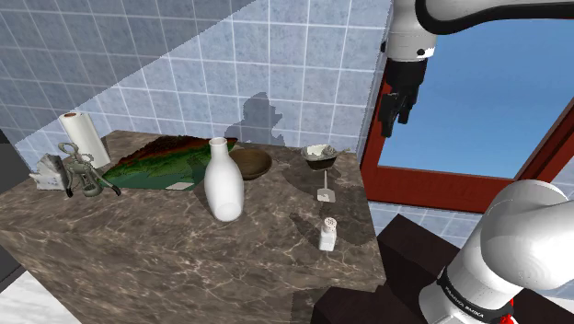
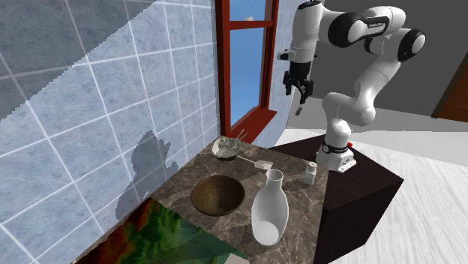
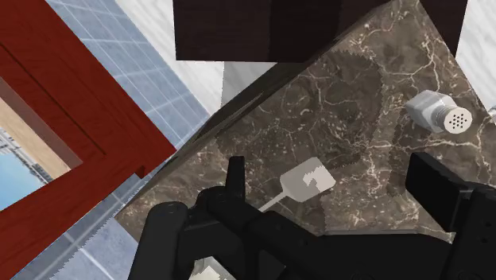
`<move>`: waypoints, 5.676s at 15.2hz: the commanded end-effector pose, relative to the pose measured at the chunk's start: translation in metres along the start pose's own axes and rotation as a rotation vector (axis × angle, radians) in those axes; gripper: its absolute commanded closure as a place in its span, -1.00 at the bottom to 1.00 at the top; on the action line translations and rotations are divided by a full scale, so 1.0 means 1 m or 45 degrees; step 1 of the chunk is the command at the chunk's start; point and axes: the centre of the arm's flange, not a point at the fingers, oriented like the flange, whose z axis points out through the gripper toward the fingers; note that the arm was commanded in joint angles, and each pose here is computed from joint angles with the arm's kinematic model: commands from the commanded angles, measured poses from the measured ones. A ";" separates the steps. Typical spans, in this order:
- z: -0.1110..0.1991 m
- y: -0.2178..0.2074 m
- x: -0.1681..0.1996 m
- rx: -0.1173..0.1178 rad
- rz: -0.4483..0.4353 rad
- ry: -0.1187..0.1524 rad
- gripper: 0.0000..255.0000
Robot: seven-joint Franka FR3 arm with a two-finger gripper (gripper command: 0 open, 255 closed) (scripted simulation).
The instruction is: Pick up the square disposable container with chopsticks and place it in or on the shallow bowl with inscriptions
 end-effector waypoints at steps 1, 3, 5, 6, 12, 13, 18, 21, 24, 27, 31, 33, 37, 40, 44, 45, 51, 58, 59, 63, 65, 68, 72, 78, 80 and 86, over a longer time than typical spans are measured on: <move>0.000 0.000 0.000 0.000 0.000 0.000 -1.00; 0.012 0.010 0.022 0.020 0.034 0.002 -1.00; 0.024 0.021 0.043 0.039 0.068 0.003 -1.00; 0.030 0.027 0.054 0.049 0.085 0.004 -1.00; 0.068 0.062 0.117 0.108 0.188 0.010 -1.00; 0.075 0.068 0.127 0.118 0.205 0.010 -1.00; 0.107 0.100 0.176 0.167 0.290 0.015 -1.00; 0.128 0.120 0.205 0.196 0.341 0.017 -1.00; 0.148 0.141 0.233 0.226 0.392 0.020 -1.00; 0.169 0.163 0.260 0.255 0.444 0.023 -1.00; 0.192 0.186 0.288 0.286 0.498 0.025 -1.00; 0.202 0.184 0.289 0.286 0.498 0.025 -1.00; 0.223 0.179 0.290 0.286 0.498 0.025 -1.00; 0.231 0.177 0.291 0.286 0.498 0.025 -1.00; 0.231 0.177 0.291 0.286 0.498 0.025 -1.00; 0.231 0.177 0.291 0.286 0.498 0.025 -1.00; 0.231 0.177 0.290 0.286 0.498 0.025 1.00; 0.220 0.178 0.290 0.286 0.498 0.025 1.00; 0.215 0.179 0.289 0.286 0.498 0.025 1.00; 0.194 0.180 0.287 0.286 0.498 0.025 1.00; 0.184 0.181 0.286 0.286 0.498 0.025 1.00; 0.168 0.182 0.285 0.286 0.498 0.025 1.00; 0.147 0.184 0.283 0.286 0.498 0.025 1.00; 0.115 0.186 0.280 0.286 0.498 0.025 1.00; 0.105 0.187 0.279 0.286 0.498 0.025 1.00; 0.079 0.177 0.283 0.286 0.498 0.025 1.00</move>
